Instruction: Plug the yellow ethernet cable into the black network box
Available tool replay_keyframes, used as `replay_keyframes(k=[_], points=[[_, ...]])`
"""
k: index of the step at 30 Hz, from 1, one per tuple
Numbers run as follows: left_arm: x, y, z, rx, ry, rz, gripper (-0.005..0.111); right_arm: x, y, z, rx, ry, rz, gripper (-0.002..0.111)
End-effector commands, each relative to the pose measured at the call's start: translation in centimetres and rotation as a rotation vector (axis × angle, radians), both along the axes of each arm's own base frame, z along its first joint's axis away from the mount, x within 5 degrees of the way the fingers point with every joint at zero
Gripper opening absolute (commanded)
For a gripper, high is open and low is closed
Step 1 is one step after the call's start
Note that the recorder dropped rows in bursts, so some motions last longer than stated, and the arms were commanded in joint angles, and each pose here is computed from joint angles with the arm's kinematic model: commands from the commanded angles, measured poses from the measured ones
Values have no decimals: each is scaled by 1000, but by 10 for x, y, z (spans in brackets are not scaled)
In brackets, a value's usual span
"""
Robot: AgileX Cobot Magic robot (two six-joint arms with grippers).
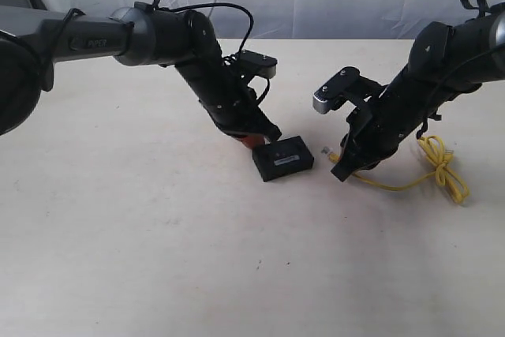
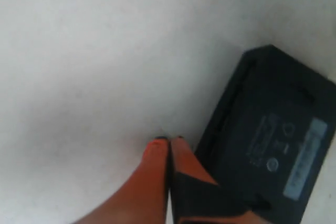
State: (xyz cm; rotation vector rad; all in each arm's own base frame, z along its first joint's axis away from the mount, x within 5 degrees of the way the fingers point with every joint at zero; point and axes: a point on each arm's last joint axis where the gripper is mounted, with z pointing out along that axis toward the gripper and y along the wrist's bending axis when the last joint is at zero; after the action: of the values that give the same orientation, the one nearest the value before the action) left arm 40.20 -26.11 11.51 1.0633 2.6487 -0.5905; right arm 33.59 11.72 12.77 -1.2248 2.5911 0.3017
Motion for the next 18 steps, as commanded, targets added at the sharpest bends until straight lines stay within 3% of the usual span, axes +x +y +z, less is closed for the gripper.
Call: replay_keyframes(k=[1, 5, 8, 10, 15, 18], points=[[-13, 2, 0, 35, 115, -70, 0, 0, -1, -1, 5, -1, -11, -1], [-20, 3, 1, 41, 186, -121, 0, 0, -1, -1, 1, -3, -7, -1], [-36, -4, 9, -84, 298, -281, 0, 1, -2, -1, -5, -6, -2, -1], [-36, -5, 13, -112, 276, -311, 0, 0, -3, -1, -19, -5, 0, -1], [-14, 25, 39, -120, 190, -204, 0, 0, -8, -2, -64, 19, -49, -1], [13, 35, 53, -208, 38, 13, 0, -4, -9, -3, -72, 59, -60, -1]])
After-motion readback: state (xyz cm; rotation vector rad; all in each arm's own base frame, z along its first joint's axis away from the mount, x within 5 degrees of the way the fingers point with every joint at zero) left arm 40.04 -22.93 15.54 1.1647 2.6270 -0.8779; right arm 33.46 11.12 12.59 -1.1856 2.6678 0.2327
